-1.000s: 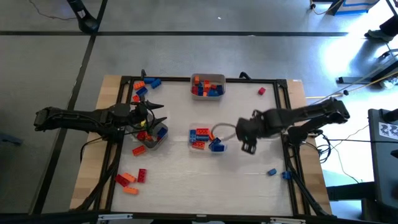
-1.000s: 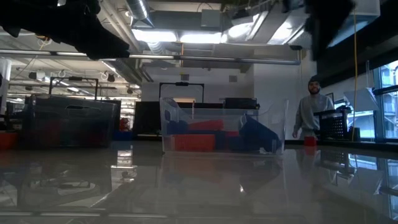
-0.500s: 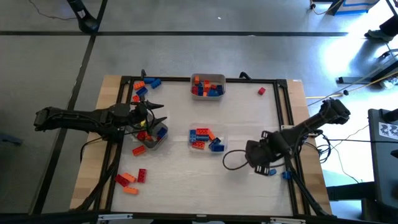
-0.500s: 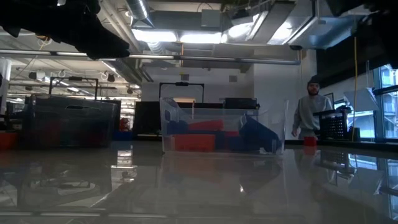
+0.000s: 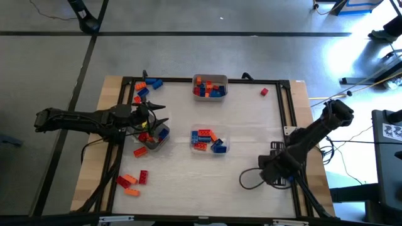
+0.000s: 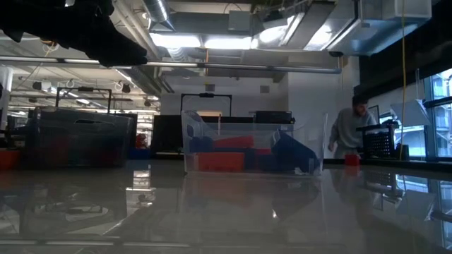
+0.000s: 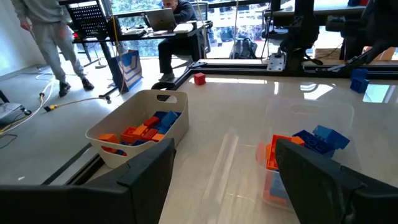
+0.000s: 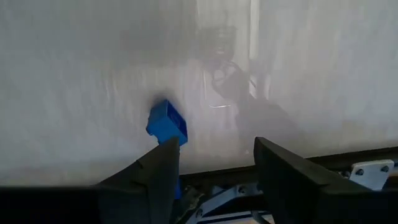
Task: Sort blocks by size
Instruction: Put the blue game piece into the gray bin
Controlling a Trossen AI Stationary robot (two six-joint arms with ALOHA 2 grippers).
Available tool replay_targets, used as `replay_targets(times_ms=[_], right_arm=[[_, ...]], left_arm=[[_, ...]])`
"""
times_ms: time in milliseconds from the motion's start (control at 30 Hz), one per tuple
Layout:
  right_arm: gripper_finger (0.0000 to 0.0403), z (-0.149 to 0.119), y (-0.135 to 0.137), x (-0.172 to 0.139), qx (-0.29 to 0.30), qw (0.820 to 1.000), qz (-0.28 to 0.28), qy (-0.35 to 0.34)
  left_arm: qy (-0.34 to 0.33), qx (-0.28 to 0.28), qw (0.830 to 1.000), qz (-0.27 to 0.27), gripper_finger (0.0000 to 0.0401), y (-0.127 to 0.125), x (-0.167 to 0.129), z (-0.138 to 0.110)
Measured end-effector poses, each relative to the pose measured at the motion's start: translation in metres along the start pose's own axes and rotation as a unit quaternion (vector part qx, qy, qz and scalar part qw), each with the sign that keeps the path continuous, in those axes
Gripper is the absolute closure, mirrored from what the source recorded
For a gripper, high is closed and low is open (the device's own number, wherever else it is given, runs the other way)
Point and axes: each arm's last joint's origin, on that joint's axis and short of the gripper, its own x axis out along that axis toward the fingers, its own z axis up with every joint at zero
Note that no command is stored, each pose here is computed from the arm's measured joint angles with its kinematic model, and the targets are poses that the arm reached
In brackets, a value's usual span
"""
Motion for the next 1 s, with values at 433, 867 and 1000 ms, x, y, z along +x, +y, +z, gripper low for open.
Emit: replay_targets(times_ms=[433,867,1000], right_arm=[[0.0199,-0.030,0.021,0.042,-0.093,0.996,0.001,-0.015],[0.0214,-0.037,0.022,0.078,-0.115,0.992,0.027,-0.044],[0.0268,-0.037,0.021,0.081,-0.115,0.992,0.025,-0.048]], left_arm=[[0.000,0.000,1.000,0.000,0.0136,0.000,0.000,0.000],[0.000,0.002,1.000,0.000,0.0136,0.000,0.000,0.000],[0.000,0.002,1.000,0.000,0.0136,0.000,0.000,0.000]])
